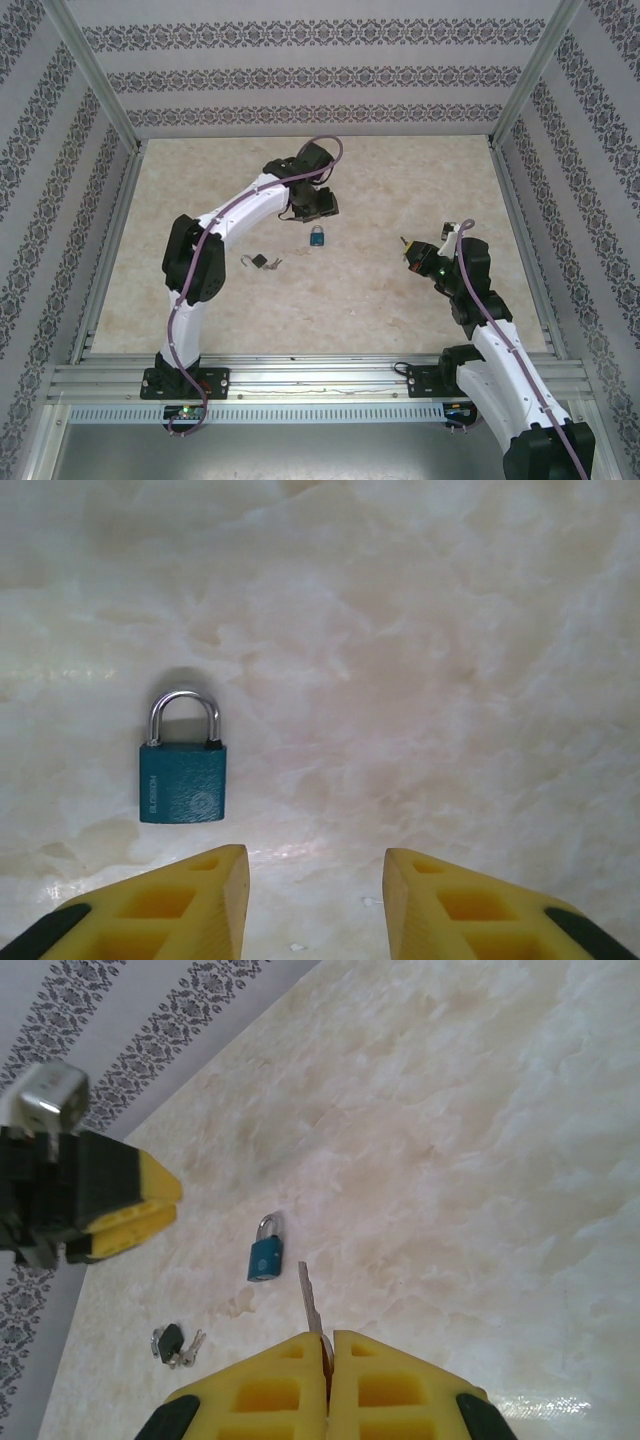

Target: Unlock with the key

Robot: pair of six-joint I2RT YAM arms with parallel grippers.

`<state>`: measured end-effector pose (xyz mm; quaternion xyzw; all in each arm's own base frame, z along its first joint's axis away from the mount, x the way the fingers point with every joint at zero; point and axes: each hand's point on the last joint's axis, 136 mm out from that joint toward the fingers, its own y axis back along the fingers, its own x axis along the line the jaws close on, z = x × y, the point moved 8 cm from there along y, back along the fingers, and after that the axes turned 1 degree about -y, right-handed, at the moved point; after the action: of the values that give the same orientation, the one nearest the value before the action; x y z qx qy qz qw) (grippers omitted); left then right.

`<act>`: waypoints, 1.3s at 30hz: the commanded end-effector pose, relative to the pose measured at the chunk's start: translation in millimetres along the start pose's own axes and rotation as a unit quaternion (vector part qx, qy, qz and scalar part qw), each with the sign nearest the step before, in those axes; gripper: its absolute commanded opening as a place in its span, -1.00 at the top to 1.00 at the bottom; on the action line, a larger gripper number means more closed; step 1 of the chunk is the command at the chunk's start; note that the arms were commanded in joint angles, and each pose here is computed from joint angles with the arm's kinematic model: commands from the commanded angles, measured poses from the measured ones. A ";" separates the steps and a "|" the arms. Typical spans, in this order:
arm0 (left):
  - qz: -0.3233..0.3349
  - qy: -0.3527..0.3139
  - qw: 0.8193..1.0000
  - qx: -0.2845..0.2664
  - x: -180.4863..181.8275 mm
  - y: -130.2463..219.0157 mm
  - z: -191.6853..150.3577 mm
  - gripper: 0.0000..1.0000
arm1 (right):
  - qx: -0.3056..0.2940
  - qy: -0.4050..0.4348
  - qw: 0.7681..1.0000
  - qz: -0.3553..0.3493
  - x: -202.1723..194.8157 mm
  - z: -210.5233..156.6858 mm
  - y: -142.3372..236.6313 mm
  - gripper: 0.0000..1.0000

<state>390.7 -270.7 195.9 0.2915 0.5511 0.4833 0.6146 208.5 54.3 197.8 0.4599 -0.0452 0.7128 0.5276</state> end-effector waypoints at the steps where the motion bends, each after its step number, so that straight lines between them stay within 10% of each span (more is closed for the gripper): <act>1: 0.027 0.002 1.000 0.006 8.6 -22.1 -5.5 0.13 | -0.016 0.008 1.000 0.010 9.4 9.4 0.4 1.00; 24: 0.294 -0.102 0.950 0.004 5.7 -76.6 -25.1 -0.07 | -0.010 0.005 1.000 -0.001 0.3 2.4 -5.1 1.00; 39: 0.294 -0.102 0.949 0.051 12.5 -107.9 -38.7 0.19 | -0.017 0.000 1.000 -0.002 -3.4 3.5 -1.8 1.00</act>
<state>389.6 -302.9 102.6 0.4899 0.3938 0.6000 0.4949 211.9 54.7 195.6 0.4609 -0.0456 0.7107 0.5295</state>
